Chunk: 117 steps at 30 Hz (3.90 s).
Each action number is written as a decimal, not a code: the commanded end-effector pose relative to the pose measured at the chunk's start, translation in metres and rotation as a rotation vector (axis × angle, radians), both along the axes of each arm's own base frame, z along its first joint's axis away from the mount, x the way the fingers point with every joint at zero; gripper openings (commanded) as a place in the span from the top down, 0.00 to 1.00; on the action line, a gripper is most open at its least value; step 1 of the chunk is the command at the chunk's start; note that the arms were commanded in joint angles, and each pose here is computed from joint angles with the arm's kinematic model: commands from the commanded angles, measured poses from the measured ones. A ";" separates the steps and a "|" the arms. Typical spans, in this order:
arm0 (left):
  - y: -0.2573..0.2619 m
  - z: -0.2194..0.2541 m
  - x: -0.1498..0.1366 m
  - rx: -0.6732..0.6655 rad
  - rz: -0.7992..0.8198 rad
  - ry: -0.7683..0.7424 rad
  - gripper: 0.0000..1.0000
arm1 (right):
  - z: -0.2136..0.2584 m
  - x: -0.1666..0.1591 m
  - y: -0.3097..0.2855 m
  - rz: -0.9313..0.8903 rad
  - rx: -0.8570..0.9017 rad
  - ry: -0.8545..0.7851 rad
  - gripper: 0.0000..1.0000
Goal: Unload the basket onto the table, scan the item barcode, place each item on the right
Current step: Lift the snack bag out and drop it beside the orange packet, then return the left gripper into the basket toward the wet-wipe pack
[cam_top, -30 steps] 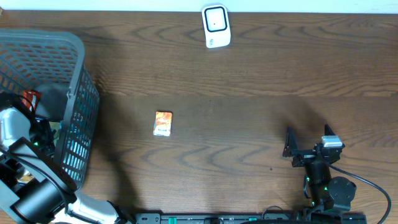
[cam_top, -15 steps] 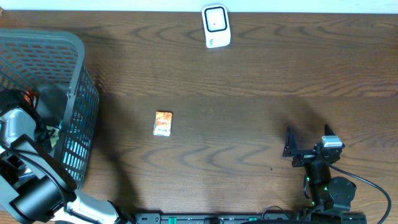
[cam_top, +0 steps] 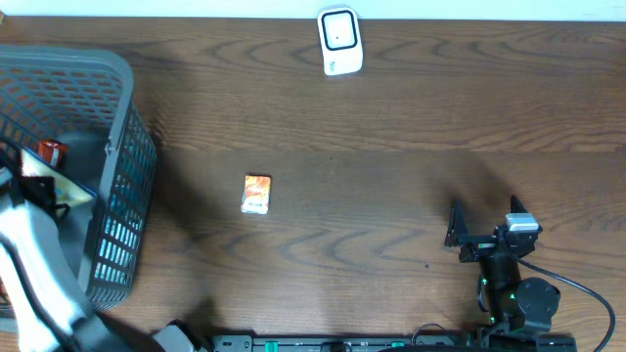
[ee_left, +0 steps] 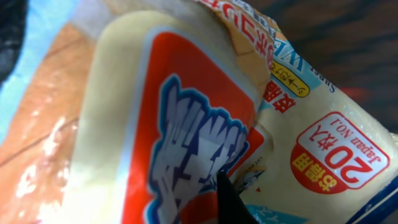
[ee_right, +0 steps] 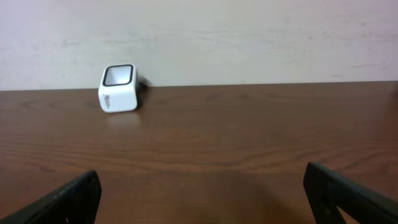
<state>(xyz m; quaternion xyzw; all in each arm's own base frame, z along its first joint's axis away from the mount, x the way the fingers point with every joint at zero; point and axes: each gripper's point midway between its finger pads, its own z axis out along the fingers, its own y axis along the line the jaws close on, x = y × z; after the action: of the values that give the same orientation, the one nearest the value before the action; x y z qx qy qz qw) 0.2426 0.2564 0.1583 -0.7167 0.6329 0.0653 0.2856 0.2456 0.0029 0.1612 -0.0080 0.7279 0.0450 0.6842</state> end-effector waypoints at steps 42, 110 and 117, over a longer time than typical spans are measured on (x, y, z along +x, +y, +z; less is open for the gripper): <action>-0.424 0.016 0.086 0.151 -1.945 -0.071 0.93 | 0.000 0.000 0.001 0.001 0.009 -0.003 0.01; -0.131 0.148 -0.031 0.444 -0.457 -0.140 0.00 | 0.000 0.000 0.001 0.001 0.009 -0.003 0.01; -0.107 0.096 -0.020 0.228 -0.419 -0.029 0.00 | 0.000 0.000 0.001 0.001 0.009 -0.003 0.01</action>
<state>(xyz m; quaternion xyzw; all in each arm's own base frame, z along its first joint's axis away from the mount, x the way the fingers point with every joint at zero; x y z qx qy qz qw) 0.2126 0.1512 0.2644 -0.5183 0.7461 0.1097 0.4033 0.2456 0.0029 0.1612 -0.0079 0.7279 0.0449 0.6842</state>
